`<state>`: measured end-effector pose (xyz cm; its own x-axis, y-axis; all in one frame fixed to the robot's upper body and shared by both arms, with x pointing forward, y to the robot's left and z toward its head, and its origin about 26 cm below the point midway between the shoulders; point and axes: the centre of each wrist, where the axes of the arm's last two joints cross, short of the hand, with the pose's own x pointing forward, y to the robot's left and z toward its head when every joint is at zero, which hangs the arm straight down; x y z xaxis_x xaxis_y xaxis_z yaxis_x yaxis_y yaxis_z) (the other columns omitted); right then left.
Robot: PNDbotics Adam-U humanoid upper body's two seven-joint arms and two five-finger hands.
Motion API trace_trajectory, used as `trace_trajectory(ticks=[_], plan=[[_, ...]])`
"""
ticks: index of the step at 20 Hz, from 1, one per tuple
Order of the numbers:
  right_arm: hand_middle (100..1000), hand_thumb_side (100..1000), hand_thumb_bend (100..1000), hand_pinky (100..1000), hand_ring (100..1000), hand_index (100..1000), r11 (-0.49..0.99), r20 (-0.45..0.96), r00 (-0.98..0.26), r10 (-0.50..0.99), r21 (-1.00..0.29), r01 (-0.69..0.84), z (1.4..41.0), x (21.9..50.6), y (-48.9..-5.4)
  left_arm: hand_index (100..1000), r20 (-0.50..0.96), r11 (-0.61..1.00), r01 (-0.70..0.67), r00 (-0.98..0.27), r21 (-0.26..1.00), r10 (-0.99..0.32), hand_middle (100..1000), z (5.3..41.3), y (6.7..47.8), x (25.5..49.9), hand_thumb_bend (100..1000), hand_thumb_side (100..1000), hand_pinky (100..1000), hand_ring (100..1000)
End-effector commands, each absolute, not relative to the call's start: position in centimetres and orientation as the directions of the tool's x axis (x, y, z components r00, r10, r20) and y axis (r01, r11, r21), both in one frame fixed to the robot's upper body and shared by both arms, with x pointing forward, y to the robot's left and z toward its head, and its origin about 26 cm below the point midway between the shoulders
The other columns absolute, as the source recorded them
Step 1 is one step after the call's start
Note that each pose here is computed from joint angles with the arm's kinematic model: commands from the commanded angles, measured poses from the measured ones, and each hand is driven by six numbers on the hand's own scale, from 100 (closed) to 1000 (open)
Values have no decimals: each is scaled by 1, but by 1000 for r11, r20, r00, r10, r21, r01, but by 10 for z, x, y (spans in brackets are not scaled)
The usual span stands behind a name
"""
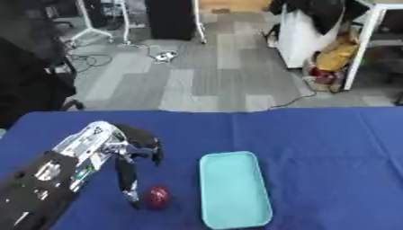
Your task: Pick up objects on the table and place them in the box.
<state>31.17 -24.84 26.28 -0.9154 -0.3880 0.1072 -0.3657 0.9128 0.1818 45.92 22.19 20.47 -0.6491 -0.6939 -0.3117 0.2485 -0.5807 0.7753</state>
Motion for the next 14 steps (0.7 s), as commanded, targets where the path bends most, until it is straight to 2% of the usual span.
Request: trace_trajectory(ticks=[1,3,11,14], plan=[[525,1000,100,349,455,648,912,87,-915,-394,163,-377,271,309,-246,775,-334,-589,225,-644,776,-688,665,213,226,462,770,453,100,279],[525,1000,100,349,455,648,911,87,-914,-395,162,-379,271,309,-246,755,-335,-591,220,-650,776,-682,619,211,225,463,774,446,100,269],[525,1000,100,350,455,647,907,86,-911,-403,169,-385,274,309,-244,761,-285,-554,221,-674,802,-682,657,201,219,466,741,459,100,247],[525,1000,100,350,455,647,907,88,-910,-404,170,-386,274,309,-244,757,-257,-541,224,-693,811,-673,646,201,214,465,724,463,100,235]])
